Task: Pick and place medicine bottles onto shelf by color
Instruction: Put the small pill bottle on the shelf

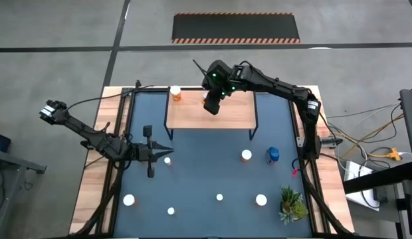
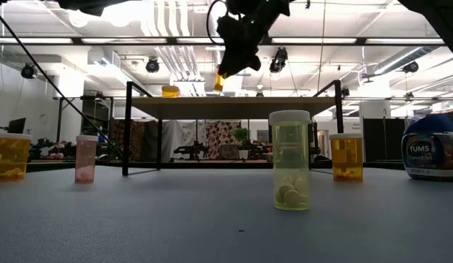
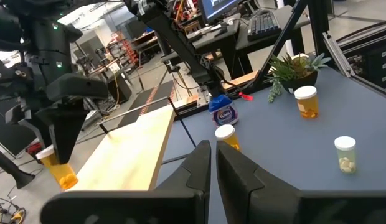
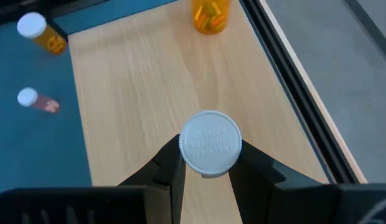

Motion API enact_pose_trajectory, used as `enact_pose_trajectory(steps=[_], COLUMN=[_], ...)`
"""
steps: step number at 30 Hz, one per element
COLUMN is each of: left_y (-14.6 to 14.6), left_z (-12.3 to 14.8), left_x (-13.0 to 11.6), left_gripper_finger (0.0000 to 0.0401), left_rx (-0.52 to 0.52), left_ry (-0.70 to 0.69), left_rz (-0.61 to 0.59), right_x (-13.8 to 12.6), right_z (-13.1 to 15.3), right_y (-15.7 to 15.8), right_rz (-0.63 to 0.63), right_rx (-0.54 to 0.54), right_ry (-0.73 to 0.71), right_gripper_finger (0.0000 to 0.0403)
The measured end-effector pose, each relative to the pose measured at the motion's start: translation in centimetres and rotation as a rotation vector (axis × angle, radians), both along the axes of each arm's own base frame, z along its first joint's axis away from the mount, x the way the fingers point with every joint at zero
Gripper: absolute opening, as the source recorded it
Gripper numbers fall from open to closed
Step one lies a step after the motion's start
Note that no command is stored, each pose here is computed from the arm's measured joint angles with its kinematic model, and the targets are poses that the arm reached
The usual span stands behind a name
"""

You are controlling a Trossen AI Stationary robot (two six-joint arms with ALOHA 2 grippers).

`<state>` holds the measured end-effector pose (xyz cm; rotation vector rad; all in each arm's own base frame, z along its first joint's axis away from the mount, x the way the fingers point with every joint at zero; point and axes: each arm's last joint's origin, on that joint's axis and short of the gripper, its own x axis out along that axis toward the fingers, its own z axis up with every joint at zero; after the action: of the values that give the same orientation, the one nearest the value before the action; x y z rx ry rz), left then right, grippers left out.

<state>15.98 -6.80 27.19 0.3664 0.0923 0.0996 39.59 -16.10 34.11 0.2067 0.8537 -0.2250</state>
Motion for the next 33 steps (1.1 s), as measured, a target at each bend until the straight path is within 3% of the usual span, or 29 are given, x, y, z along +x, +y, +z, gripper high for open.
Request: enact_pose_trajectory(steps=[15,28,33], left_y=[0.0,0.0,0.0], left_z=[0.0,0.0,0.0], left_x=[0.0,0.0,0.0], left_gripper_finger=[0.0008,0.0008,0.0008], left_rx=[-0.001,-0.001,-0.001], left_ry=[-0.001,-0.001,-0.001], left_rz=[0.000,0.000,0.000], right_x=[1.1,0.6,0.6], right_z=[-2.8,-3.9,-4.1], right_y=[-1.3,-1.8,-1.8], right_rz=[-0.070,-0.082,-0.082], right_rx=[-0.006,0.004,0.005], right_ry=[-0.102,-0.059,-0.056], right_gripper_finger=[0.0096,0.0096,0.0116])
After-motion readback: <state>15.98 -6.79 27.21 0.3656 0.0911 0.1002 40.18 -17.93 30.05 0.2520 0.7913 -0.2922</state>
